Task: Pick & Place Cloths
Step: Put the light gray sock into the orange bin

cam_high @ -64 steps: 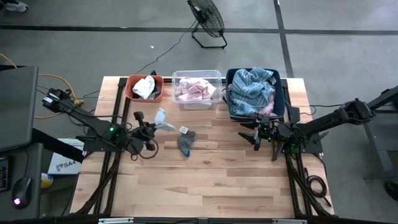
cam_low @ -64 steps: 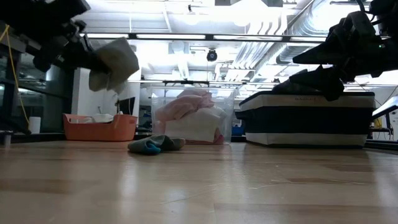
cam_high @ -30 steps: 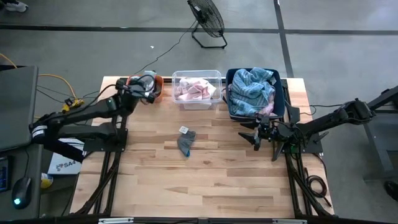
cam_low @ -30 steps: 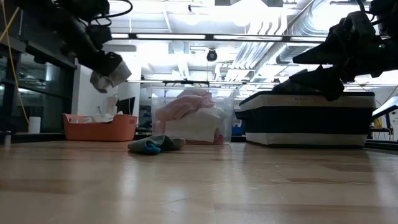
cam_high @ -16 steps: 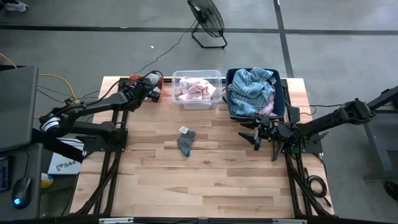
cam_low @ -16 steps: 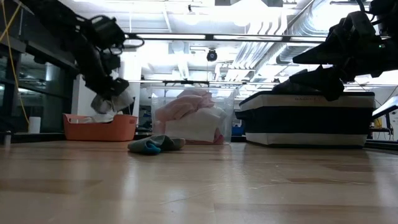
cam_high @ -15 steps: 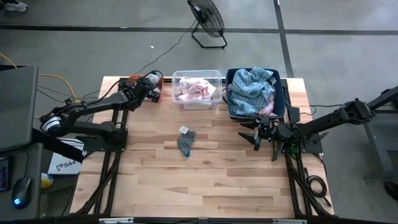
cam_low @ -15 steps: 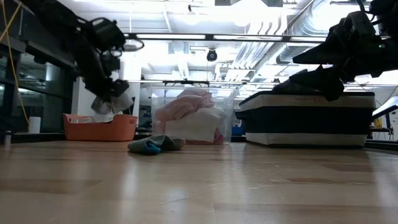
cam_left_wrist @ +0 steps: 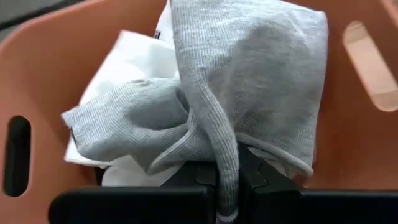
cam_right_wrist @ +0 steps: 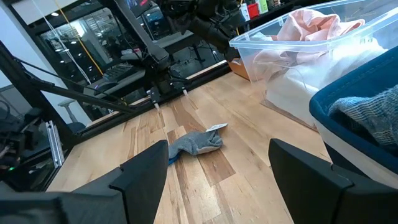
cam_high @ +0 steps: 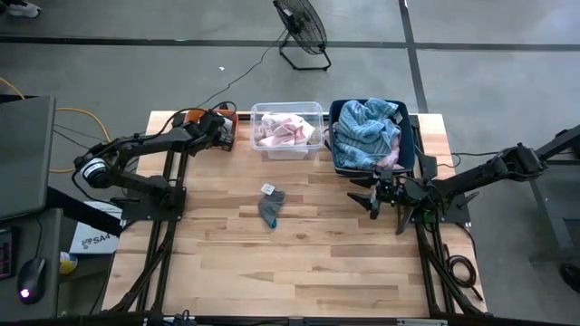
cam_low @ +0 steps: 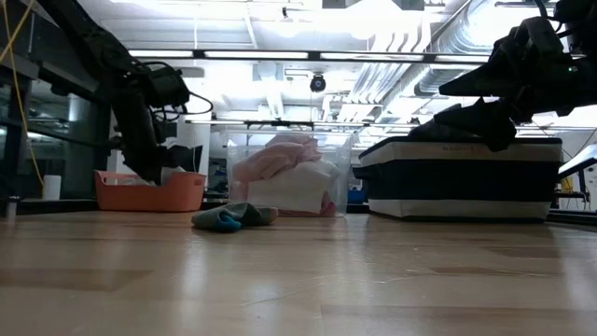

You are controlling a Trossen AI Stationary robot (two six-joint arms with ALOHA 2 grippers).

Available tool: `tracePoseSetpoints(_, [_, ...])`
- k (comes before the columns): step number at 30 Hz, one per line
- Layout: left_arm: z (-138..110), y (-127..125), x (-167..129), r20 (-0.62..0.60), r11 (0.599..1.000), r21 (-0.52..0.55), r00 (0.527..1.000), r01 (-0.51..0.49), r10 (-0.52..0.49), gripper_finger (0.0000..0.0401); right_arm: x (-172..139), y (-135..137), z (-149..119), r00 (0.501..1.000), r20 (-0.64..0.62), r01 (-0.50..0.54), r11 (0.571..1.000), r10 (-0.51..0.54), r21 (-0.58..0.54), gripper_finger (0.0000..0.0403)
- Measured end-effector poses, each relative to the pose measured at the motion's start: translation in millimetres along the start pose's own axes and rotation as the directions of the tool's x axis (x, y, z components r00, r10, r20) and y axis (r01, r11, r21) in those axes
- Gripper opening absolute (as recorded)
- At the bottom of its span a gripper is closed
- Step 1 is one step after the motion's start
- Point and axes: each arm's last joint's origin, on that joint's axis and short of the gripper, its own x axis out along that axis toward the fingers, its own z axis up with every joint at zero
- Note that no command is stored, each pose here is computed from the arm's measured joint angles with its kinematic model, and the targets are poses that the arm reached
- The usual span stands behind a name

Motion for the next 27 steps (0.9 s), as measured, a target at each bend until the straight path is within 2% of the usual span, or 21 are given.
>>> tracePoseSetpoints(3, [-1, 0, 2, -0.015, 1.000, 0.000, 1.000, 0.009, -0.009, 0.0013, 0, 0, 0, 1.000, 0.000, 0.000, 1.000, 0.000, 0.000, 0.0270])
tracePoseSetpoints(6, [-1, 0, 1, -0.010, 1.000, 0.000, 1.000, 0.013, -0.013, 0.0038, 0, 0, 0, 1.000, 0.000, 0.000, 1.000, 0.000, 0.000, 0.0270])
tracePoseSetpoints(16, [4, 6, -16, 0.036, 0.999, -0.020, 0.999, 0.029, -0.029, 0.0197, 0, 0, 0, 1.000, 0.000, 0.000, 1.000, 0.000, 0.000, 0.0270])
tracePoseSetpoints(19, [6, 10, -25, 0.063, 0.999, -0.032, 0.997, 0.037, -0.035, 0.0232, 0, 0, 0, 1.000, -0.001, 0.000, 1.000, 0.000, 0.000, 0.0270])
tracePoseSetpoints(23, [7, 16, -36, 0.094, 0.999, -0.045, 0.995, 0.029, -0.024, 0.0253, 0, 0, 0, 1.000, 0.000, 0.000, 1.000, 0.000, 0.000, 0.0270])
tracePoseSetpoints(27, [8, 21, -46, 0.125, 0.998, -0.058, 0.992, 0.031, -0.024, 0.0251, 0, 0, 0, 1.000, 0.000, 0.000, 1.000, 0.000, 0.000, 0.0270])
